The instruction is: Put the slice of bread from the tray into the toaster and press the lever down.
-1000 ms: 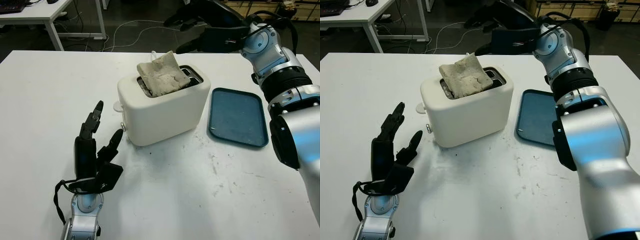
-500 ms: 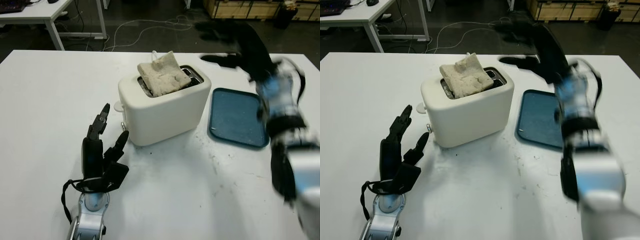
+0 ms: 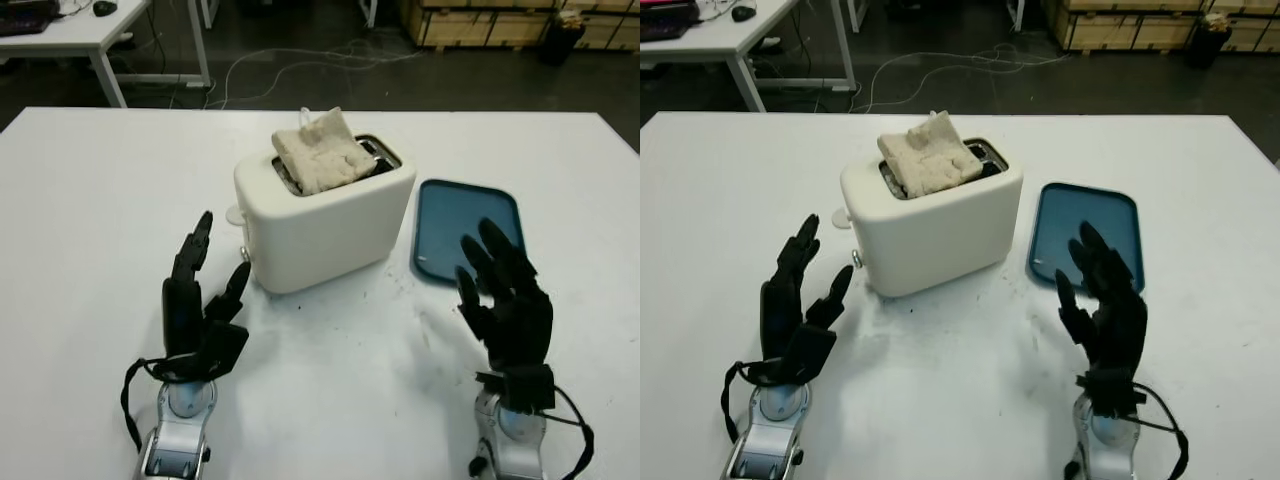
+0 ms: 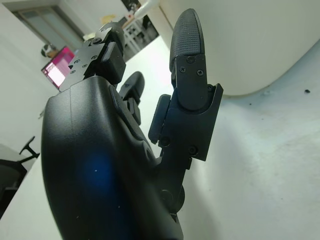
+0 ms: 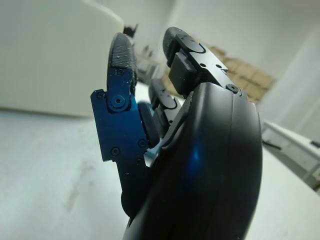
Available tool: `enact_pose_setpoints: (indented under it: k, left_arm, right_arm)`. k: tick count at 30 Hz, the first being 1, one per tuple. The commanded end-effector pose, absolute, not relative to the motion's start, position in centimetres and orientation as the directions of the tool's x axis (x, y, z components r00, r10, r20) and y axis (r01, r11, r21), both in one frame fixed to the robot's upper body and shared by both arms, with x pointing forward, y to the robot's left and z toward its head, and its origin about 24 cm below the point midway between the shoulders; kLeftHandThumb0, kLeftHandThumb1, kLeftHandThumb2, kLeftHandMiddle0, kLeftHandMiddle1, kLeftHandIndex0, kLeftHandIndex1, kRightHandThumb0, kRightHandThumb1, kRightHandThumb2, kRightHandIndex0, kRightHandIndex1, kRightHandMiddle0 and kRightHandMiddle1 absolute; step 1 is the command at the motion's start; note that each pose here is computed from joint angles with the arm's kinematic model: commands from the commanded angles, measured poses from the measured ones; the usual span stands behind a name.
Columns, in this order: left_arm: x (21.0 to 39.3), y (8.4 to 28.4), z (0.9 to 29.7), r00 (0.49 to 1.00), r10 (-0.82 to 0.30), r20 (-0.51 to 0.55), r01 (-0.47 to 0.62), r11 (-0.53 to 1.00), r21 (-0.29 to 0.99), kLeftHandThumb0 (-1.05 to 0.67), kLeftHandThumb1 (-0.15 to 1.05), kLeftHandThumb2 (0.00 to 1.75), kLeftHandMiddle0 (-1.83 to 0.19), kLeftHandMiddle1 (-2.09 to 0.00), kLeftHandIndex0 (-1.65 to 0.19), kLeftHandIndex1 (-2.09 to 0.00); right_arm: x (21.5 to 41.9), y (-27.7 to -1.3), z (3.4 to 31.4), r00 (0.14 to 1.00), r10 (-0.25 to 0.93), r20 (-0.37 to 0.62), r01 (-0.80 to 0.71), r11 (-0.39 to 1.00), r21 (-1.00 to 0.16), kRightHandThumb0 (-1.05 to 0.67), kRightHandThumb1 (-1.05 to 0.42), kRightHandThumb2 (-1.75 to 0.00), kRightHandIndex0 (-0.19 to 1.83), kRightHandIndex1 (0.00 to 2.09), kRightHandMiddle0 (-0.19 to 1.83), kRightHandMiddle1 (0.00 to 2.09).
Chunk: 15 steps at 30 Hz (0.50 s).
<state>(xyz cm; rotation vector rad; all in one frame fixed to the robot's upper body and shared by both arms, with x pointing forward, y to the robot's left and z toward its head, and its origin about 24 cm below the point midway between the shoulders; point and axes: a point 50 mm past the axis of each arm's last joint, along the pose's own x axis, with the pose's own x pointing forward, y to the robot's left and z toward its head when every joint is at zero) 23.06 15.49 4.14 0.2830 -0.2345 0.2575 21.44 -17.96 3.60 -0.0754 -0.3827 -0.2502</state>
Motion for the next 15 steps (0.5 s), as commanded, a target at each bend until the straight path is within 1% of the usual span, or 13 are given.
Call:
enact_pose_setpoints:
  k: [1,3,5,11,15]
  left_arm:
    - [23.0,15.2,4.1,0.938,0.216,0.270,-0.282,0.930,0.236,-0.69,0.92,0.43,-0.08,-0.57,-0.28,0.00]
    - [22.8,15.2,3.9,0.941,0.219,0.258,-0.281,0.931,0.234,-0.69,0.92,0.44,-0.08,-0.56,-0.28,0.00]
    - [22.5,15.1,3.7,0.942,0.223,0.250,-0.282,0.931,0.233,-0.69,0.92,0.44,-0.07,-0.56,-0.28,0.00]
    - [21.5,14.6,3.6,0.944,0.219,0.246,-0.279,0.930,0.242,-0.66,0.92,0.46,-0.08,-0.57,-0.29,0.00]
    - [20.7,14.3,3.6,0.948,0.218,0.234,-0.272,0.934,0.233,-0.63,0.92,0.46,-0.08,-0.56,-0.28,0.00]
  right_arm:
    - [20.4,-16.9,0.9,0.949,-0.208,0.237,0.228,0.972,-0.057,-0.52,-0.92,-0.53,0.44,0.00,0.42,0.00]
    - [20.6,-16.5,0.4,0.966,-0.178,0.189,0.195,0.978,-0.074,-0.56,-0.92,-0.56,0.34,0.00,0.34,0.00]
    - [20.9,-16.2,0.2,0.973,-0.155,0.172,0.173,0.981,-0.091,-0.56,-0.92,-0.57,0.32,0.00,0.33,0.00]
    - [21.5,-15.5,0.6,0.979,-0.099,0.180,0.123,0.984,-0.128,-0.59,-0.92,-0.59,0.31,0.00,0.29,0.00]
    - [21.7,-15.3,1.1,0.977,-0.075,0.198,0.098,0.990,-0.106,-0.58,-0.92,-0.59,0.30,0.00,0.27,0.00]
